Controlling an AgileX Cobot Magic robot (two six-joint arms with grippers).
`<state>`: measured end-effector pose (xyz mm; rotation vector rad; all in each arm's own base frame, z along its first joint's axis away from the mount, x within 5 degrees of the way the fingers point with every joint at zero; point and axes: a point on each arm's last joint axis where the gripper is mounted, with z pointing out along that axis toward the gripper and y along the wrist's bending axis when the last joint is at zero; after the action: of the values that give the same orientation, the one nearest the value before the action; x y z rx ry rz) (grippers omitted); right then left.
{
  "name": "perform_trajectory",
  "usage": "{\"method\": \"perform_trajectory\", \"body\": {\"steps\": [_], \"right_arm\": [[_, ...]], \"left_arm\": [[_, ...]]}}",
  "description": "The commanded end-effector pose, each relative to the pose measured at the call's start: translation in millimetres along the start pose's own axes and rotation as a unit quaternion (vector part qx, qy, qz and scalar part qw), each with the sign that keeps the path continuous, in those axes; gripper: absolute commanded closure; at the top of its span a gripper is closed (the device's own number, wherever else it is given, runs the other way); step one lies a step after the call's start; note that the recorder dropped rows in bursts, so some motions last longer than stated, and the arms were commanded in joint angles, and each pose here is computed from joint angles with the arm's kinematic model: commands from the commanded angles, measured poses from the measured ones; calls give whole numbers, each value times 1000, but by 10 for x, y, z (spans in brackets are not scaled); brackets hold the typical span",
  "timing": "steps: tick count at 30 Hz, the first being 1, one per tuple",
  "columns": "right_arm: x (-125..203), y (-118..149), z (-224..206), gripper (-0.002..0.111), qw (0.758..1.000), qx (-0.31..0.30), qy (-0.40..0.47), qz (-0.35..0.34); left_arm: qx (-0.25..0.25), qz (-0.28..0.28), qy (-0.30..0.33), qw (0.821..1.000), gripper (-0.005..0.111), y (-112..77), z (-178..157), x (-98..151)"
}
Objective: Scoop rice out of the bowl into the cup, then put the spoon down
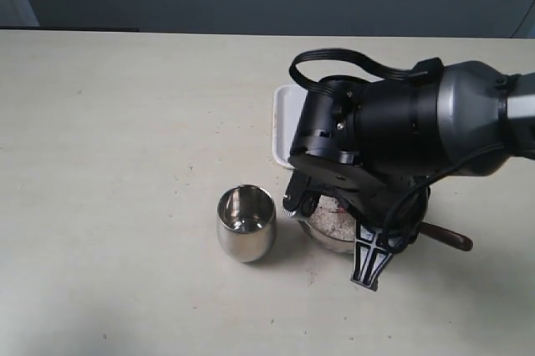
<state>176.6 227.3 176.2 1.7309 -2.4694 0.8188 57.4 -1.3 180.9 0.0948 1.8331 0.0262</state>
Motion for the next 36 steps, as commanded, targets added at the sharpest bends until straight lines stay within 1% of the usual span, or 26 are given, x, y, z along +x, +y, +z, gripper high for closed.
{"method": "perform_trajectory", "body": {"steps": [1,6,14,18,23,30,33,36], "right_arm": [[52,-33,-60,109,1000,-5,-8,13],[37,-24,-113,109,1000,-6,-18,14],[-106,-66,-387,109,998,2,-69,10],[-124,-23,-431,109,997,2,-76,1],[-226,164,-431,109,997,5,-72,-28],[-393,196,-481,109,996,9,-82,-40],[-404,171,-490,109,995,21,-85,-45],[-421,181,-508,109,993,48,-88,-59]], "left_arm": [[4,4,-9,1000,106,-3,-7,-37],[4,4,-9,1000,106,-3,-7,-37],[4,4,-9,1000,106,-3,-7,-37],[4,4,-9,1000,106,-3,-7,-37],[4,4,-8,1000,106,-3,-7,-35],[4,4,-8,1000,106,-3,-7,-35],[4,4,-8,1000,106,-3,-7,-35],[4,4,-8,1000,106,-3,-7,-35]]}}
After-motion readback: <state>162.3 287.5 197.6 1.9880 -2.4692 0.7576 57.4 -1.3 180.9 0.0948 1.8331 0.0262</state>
